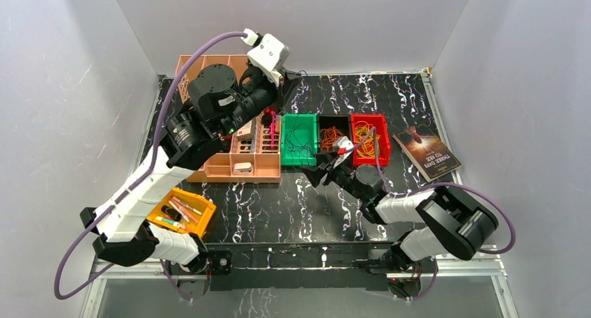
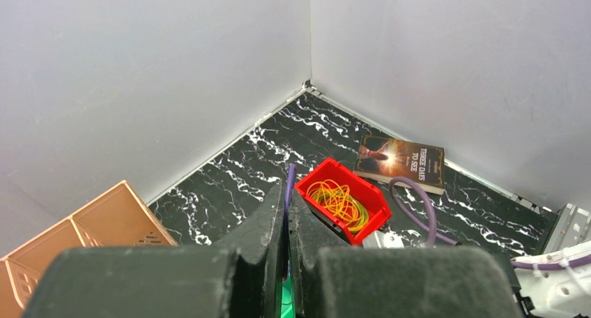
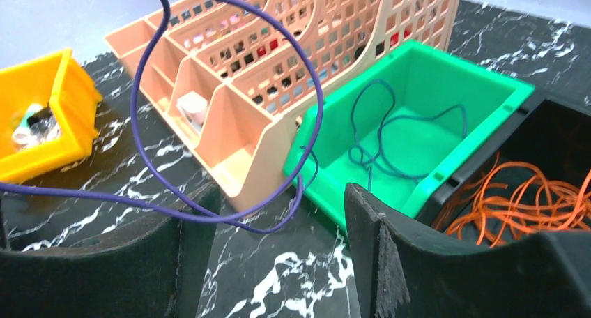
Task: Untangle the cables
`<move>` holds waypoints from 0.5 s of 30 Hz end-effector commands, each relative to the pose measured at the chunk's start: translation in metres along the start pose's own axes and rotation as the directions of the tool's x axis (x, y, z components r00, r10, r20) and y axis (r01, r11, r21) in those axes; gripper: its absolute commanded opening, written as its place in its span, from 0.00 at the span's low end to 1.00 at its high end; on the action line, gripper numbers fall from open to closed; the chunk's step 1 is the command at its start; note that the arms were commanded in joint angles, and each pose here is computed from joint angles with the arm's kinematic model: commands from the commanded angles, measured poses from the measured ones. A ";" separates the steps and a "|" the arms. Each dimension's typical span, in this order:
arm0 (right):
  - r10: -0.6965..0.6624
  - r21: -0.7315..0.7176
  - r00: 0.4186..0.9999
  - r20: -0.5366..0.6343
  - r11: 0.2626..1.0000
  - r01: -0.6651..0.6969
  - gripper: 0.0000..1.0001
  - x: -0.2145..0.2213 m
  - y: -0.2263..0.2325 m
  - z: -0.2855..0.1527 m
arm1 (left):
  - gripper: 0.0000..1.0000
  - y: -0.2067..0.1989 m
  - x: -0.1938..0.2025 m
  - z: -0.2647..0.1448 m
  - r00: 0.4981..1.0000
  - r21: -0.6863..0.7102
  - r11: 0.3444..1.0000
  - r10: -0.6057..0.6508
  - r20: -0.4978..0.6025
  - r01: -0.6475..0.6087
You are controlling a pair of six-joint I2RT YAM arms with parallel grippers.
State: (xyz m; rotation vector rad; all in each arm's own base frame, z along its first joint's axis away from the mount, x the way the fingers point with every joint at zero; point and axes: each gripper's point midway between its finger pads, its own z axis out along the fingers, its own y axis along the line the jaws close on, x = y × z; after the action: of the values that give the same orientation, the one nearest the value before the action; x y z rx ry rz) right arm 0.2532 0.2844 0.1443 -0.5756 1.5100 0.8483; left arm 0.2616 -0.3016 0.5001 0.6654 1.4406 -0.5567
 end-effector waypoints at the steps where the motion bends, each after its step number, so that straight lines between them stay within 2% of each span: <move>1: -0.060 0.038 0.973 0.225 0.998 0.053 0.73 -0.061 -0.005 0.019 | 0.00 -0.002 -0.031 -0.010 0.997 0.023 1.000 0.002 0.076 -0.004; 6: -0.064 0.031 0.962 0.264 0.998 0.058 0.70 -0.075 -0.005 0.034 | 0.00 -0.002 -0.041 -0.012 0.995 0.031 1.000 0.003 0.096 -0.006; 8: -0.062 0.023 0.961 0.270 0.998 0.058 0.64 -0.075 -0.004 0.038 | 0.00 -0.002 -0.046 -0.013 0.994 0.033 0.999 0.003 0.107 -0.007; 11: -0.052 0.000 0.960 0.275 0.999 0.054 0.47 -0.075 -0.001 0.041 | 0.00 -0.002 -0.057 -0.017 0.992 0.038 0.999 0.002 0.130 -0.007; 15: -0.027 -0.037 0.967 0.255 0.999 0.038 0.18 -0.071 0.006 0.040 | 0.00 0.001 -0.065 -0.016 0.989 0.024 1.000 0.014 0.145 -0.018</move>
State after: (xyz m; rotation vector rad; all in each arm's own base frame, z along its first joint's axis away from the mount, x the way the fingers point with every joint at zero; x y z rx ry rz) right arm 0.2845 0.3048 0.1799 -0.5100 1.3725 0.8459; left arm 0.2526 -0.2968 0.5416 0.6485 1.3520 -0.5938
